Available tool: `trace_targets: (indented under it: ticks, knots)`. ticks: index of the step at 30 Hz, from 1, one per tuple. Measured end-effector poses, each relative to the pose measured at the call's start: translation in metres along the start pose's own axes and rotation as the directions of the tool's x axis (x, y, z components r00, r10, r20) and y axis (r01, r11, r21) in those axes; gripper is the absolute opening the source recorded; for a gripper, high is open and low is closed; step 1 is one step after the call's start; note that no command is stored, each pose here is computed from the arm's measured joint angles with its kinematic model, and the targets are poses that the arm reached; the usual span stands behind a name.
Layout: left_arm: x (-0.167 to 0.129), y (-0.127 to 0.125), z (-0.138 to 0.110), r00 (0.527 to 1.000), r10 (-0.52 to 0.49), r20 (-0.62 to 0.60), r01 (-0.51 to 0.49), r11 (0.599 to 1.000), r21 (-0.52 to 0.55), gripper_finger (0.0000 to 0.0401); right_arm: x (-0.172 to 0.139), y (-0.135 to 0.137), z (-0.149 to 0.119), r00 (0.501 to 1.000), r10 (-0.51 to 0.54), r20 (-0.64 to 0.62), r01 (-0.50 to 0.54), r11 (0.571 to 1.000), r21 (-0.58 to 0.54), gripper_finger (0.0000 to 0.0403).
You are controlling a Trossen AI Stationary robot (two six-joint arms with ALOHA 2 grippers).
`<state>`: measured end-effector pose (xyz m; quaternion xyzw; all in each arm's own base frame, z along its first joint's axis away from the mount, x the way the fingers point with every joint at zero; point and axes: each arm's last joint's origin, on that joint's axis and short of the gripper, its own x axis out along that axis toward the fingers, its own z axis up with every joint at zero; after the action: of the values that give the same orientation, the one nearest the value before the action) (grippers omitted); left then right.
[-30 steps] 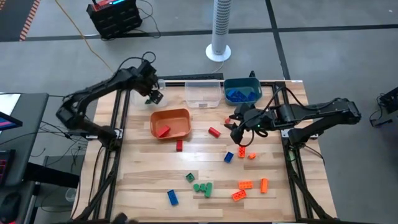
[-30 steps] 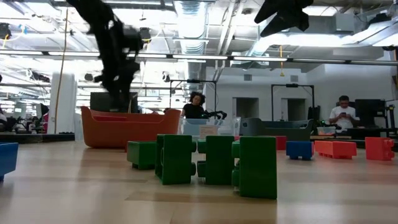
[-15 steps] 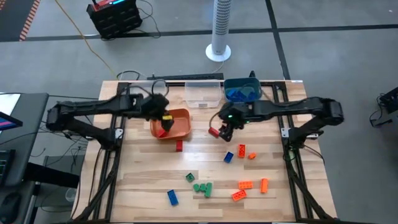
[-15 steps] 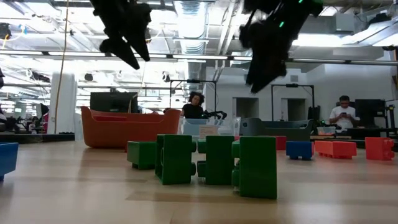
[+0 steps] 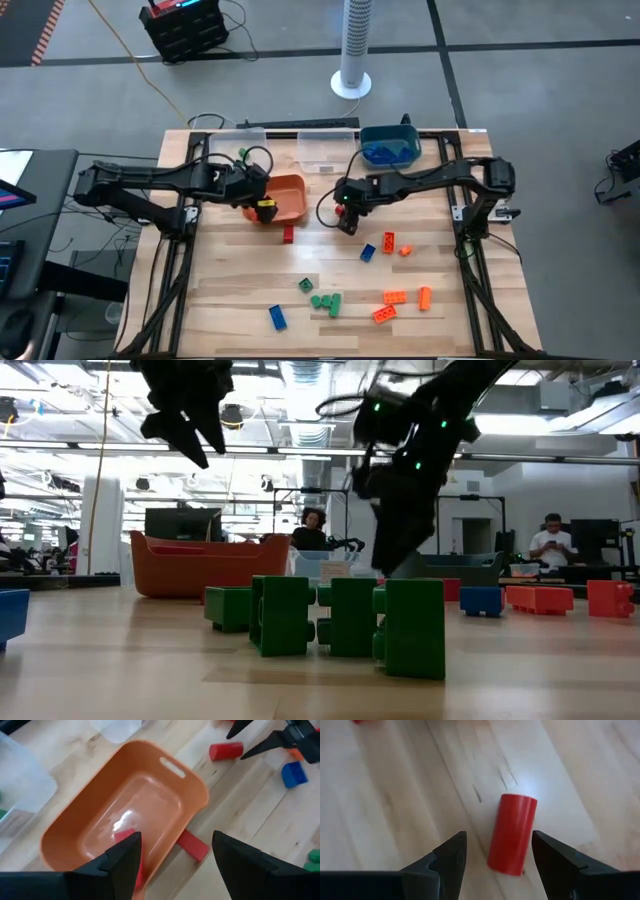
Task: Sort blocks
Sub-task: Put the red block into the orange bin
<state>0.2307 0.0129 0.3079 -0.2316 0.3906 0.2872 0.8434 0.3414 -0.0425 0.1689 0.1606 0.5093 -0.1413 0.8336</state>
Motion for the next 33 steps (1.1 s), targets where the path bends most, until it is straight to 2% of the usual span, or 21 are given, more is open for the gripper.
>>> trace_targets:
  ticks: [5,8,13,16,19,23,25,28,33]
  knots:
    - [-0.011,0.008,-0.005,1.0,0.011,-0.021,-0.011,1.0,0.004,0.0238,0.027,-0.002,-0.008,0.996,-0.034,-0.079,0.033,0.999,-0.018,0.0229]
    - [-0.023,0.014,-0.007,1.0,0.004,-0.011,-0.004,1.0,-0.01,0.0238,0.033,0.0,-0.011,0.995,-0.053,-0.089,0.05,0.998,-0.03,0.0212]
    - [-0.042,0.024,-0.009,0.999,-0.034,0.036,0.035,0.999,-0.032,0.0238,0.03,0.004,-0.01,0.996,-0.065,-0.068,0.061,0.997,-0.052,0.0145]
    - [-0.047,0.026,-0.009,0.997,-0.049,0.053,0.05,0.999,-0.003,0.0238,0.022,0.005,-0.007,0.999,-0.035,-0.042,0.032,0.997,-0.072,0.0104]
    - [-0.047,0.023,-0.007,0.995,-0.085,0.058,0.081,0.995,0.063,0.0238,0.0,0.007,-0.001,1.0,-0.008,0.021,0.01,0.993,-0.118,0.0088]
    - [-0.038,0.008,0.004,0.972,-0.206,0.113,0.186,0.969,0.16,0.0238,-0.043,0.014,0.01,0.981,0.055,0.184,-0.012,0.974,-0.226,0.0093]
    - [-0.031,-0.002,0.012,0.953,-0.259,0.16,0.223,0.951,0.215,0.0238,-0.067,0.018,0.017,0.95,0.101,0.295,-0.016,0.961,-0.277,0.0098]
    - [-0.022,-0.015,0.024,0.916,-0.315,0.247,0.244,0.929,0.279,0.0238,-0.1,0.022,0.025,0.875,0.2,0.44,-0.062,0.949,-0.309,0.01]
    - [-0.014,-0.033,0.042,0.835,-0.395,0.384,0.285,0.906,0.312,0.0238,-0.136,0.022,0.029,0.778,0.254,0.574,-0.116,0.957,-0.267,0.0101]
